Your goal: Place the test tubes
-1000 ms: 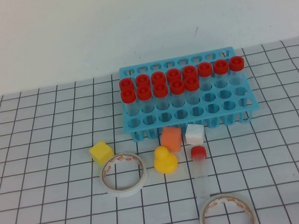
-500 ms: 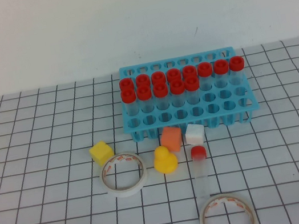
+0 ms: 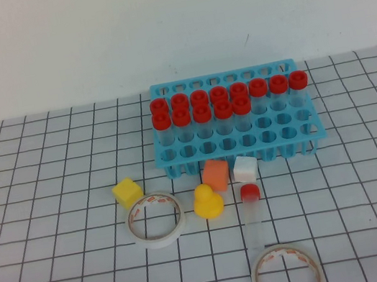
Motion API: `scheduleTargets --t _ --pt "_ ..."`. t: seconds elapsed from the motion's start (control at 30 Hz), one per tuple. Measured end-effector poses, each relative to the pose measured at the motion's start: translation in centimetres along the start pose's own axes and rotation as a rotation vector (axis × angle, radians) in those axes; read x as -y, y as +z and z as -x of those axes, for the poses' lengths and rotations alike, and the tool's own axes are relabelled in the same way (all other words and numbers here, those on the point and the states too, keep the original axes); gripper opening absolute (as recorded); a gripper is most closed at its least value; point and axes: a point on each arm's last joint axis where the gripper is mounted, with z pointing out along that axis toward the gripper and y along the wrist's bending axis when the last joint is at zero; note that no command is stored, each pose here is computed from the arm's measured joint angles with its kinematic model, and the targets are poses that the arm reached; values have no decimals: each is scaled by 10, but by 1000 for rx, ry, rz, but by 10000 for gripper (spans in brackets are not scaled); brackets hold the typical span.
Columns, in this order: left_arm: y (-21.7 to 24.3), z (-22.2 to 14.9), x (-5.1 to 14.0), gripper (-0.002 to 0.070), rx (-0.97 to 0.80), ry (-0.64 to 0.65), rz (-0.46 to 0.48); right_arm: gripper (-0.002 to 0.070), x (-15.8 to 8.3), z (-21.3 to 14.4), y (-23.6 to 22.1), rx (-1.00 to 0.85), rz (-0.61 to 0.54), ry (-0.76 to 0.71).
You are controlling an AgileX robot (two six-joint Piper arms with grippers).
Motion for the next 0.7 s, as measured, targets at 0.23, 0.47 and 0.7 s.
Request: scheduleTargets --t 0.23,0.47,0.7 --pt "8 25 38 -2 -263 409 -47 -1 0 -3 0 -38 3 -15" --pt "40 54 69 -2 -518 731 -144 -1 -1 -7 0 -79 6 -23" --pt "91 66 84 -2 -690 836 -235 -1 -1 -7 0 -80 10 -98"
